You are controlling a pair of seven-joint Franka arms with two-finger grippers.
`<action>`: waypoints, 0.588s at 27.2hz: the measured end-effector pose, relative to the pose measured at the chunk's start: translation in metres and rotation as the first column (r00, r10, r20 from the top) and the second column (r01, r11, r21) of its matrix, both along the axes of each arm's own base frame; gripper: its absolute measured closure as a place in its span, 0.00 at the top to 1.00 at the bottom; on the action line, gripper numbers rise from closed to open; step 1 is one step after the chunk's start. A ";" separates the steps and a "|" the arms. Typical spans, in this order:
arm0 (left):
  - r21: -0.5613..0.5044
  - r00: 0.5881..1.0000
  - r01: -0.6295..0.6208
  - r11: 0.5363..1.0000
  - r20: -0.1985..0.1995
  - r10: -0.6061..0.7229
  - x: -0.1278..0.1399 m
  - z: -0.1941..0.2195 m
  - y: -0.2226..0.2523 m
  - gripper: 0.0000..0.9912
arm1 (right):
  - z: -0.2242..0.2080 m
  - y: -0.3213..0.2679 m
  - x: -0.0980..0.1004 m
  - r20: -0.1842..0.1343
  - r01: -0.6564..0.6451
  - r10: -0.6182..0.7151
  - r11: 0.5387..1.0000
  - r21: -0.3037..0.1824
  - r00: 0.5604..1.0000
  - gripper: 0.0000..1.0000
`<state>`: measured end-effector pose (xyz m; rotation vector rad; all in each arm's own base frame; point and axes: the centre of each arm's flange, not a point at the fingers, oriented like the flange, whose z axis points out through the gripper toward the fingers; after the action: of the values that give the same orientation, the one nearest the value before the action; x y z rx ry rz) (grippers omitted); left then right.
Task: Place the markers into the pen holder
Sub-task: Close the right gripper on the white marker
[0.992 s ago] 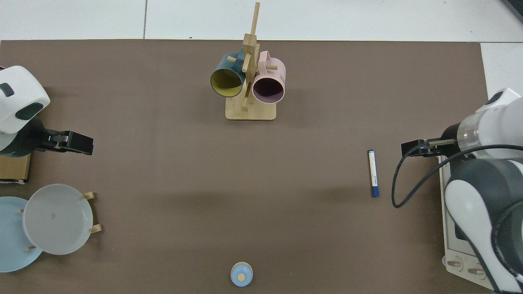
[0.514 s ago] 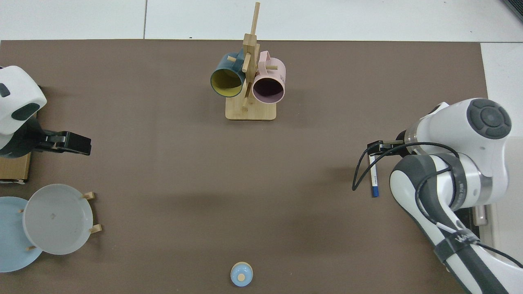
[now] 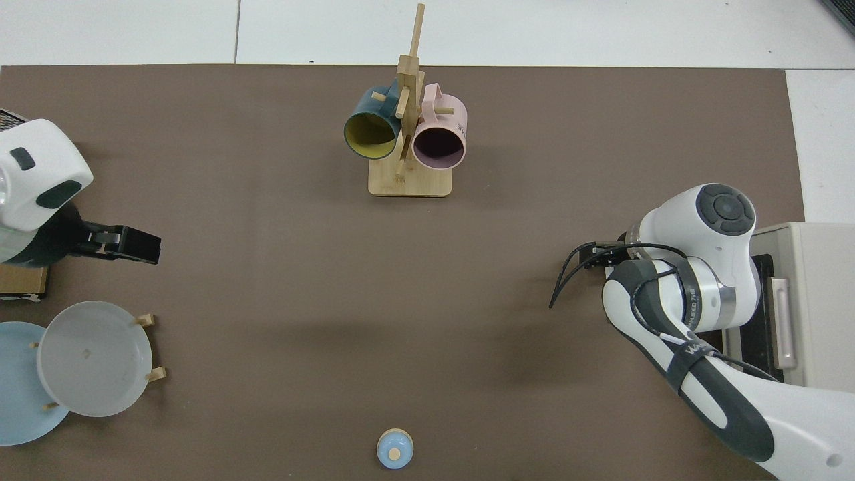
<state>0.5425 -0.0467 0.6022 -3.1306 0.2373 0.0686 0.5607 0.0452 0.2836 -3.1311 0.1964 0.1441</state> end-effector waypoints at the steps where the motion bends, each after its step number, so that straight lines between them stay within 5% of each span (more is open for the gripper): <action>1: 0.000 1.000 0.007 1.000 0.000 -0.007 -0.001 0.000 -0.004 1.00 | 0.000 0.000 0.000 0.000 -0.001 0.001 1.000 -0.001 1.000 0.82; 12: 0.000 0.999 0.039 0.999 0.000 -0.039 -0.003 0.000 -0.021 1.00 | 0.006 0.001 0.005 0.021 -0.009 0.010 1.000 -0.022 1.000 0.17; 16: 0.000 0.999 0.044 0.999 0.000 -0.044 -0.003 0.000 -0.024 1.00 | 0.013 0.001 0.010 0.033 0.051 -0.050 0.998 -0.025 0.998 0.17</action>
<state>0.5392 -0.0706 0.6023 -3.1235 0.3063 0.0686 0.5710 0.0458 0.2961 -3.1479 0.2791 0.0915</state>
